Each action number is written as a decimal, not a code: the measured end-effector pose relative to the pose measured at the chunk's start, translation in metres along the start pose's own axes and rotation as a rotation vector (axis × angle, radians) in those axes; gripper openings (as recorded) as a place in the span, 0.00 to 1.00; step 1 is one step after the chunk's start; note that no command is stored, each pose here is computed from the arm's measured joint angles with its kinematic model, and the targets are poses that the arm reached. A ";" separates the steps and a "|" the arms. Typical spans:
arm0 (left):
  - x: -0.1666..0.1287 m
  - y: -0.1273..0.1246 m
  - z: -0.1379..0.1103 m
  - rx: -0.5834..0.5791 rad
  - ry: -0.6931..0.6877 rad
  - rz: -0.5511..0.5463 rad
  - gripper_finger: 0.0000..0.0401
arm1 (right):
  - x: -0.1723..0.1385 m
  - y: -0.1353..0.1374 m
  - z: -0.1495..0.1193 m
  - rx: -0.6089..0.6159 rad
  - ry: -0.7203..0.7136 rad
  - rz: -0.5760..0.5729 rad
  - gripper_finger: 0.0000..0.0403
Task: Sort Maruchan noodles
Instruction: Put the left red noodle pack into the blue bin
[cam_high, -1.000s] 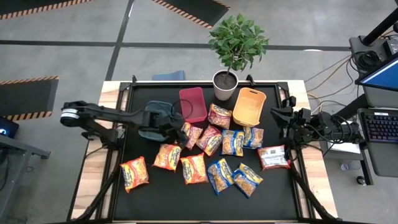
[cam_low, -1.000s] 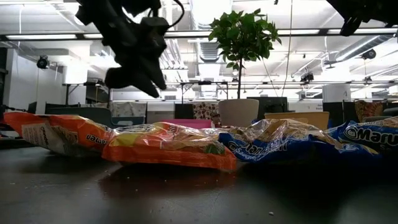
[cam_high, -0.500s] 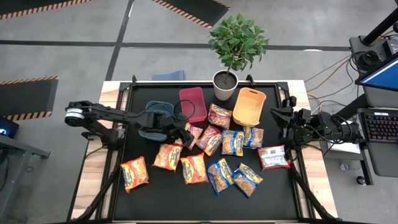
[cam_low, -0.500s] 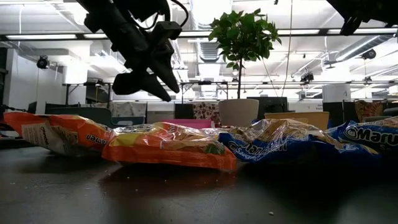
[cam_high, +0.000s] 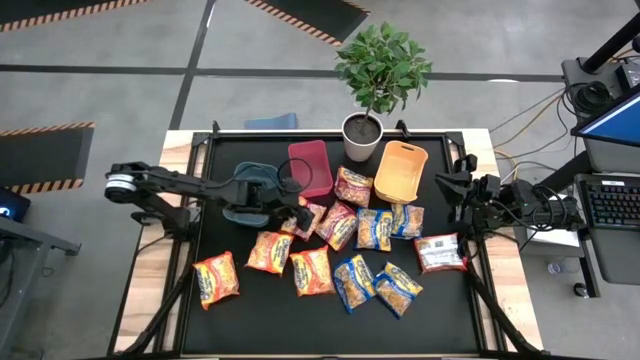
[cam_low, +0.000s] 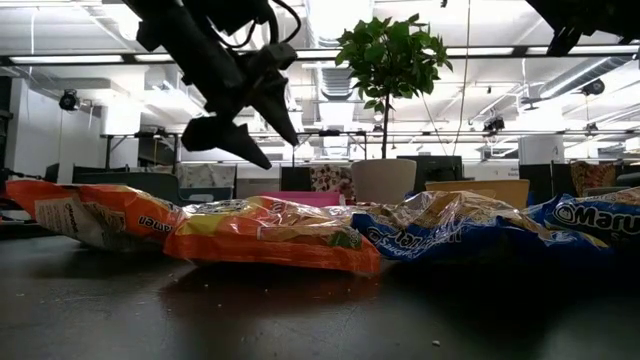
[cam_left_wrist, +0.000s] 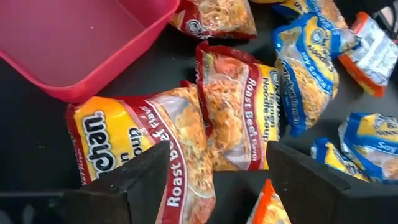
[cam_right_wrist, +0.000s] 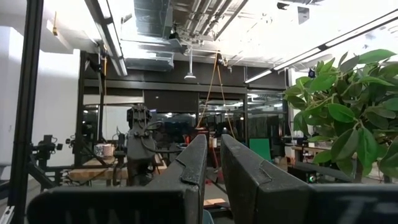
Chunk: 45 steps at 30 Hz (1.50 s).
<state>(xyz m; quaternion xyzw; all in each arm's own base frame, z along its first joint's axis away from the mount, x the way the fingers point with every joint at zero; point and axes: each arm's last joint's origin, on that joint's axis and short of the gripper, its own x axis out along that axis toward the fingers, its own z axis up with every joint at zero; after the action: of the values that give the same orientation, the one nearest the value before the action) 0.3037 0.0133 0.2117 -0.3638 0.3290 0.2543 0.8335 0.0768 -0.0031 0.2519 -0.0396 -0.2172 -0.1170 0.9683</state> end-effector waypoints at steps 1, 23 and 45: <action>0.002 0.000 0.000 0.000 0.002 0.004 0.62 | 0.000 0.000 0.000 0.000 0.000 0.000 0.10; 0.032 0.024 -0.002 0.028 0.040 0.195 0.56 | 0.000 0.000 0.000 -0.018 -0.002 -0.004 0.10; 0.052 0.026 -0.012 0.038 0.090 0.201 0.43 | 0.000 -0.001 0.000 -0.027 0.006 -0.028 0.10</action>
<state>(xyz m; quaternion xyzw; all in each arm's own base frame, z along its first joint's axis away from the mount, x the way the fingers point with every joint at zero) 0.3161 0.0294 0.1565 -0.3242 0.4057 0.3136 0.7950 0.0767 -0.0039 0.2518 -0.0490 -0.2132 -0.1334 0.9666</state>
